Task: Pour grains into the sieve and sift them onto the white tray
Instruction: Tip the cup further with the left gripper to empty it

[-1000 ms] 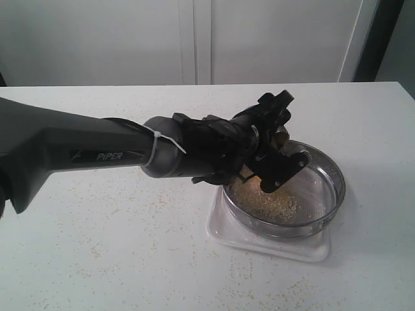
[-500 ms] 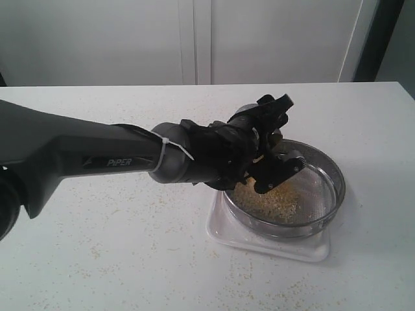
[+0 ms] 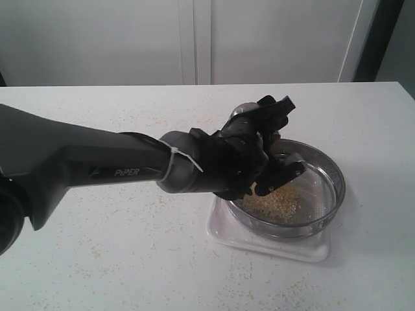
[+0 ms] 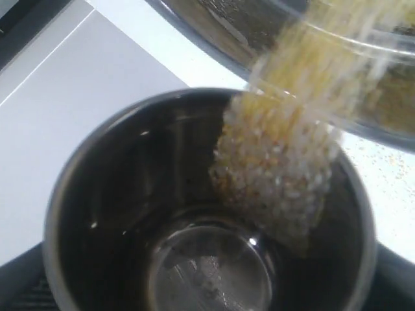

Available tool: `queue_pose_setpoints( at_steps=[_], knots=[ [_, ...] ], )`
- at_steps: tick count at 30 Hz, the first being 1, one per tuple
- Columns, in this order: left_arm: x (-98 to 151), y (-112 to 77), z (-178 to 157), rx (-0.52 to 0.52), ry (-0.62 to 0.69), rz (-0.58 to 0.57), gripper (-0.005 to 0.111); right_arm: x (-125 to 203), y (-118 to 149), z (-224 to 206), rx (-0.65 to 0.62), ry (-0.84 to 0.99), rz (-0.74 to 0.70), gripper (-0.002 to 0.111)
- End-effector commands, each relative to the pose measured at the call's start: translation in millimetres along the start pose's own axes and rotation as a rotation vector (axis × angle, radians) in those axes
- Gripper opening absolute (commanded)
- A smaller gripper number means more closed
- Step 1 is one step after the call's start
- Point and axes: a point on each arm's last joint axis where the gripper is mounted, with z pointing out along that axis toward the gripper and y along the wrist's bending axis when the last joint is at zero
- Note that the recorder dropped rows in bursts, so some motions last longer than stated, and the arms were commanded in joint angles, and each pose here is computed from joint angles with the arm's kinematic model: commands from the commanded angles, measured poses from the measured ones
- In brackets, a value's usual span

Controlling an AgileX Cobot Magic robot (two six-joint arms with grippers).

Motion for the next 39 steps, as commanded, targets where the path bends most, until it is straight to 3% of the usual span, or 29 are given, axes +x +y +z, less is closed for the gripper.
queue_pose_setpoints(
  at_steps=[1, 28, 39],
  knots=[
    [-1, 9.0, -10, -0.012, 0.061, 0.041, 0.0, 0, 0, 0, 0.008, -0.016, 0.001, 0.0],
    [-6, 16.9, -36, 0.052, 0.273, 0.188, 0.0, 0, 0, 0, 0.008, -0.016, 0.033, 0.0],
    [-10, 18.5, -36, 0.032, 0.235, 0.177, 0.0, 0, 0, 0, 0.008, -0.016, 0.033, 0.0]
  ],
)
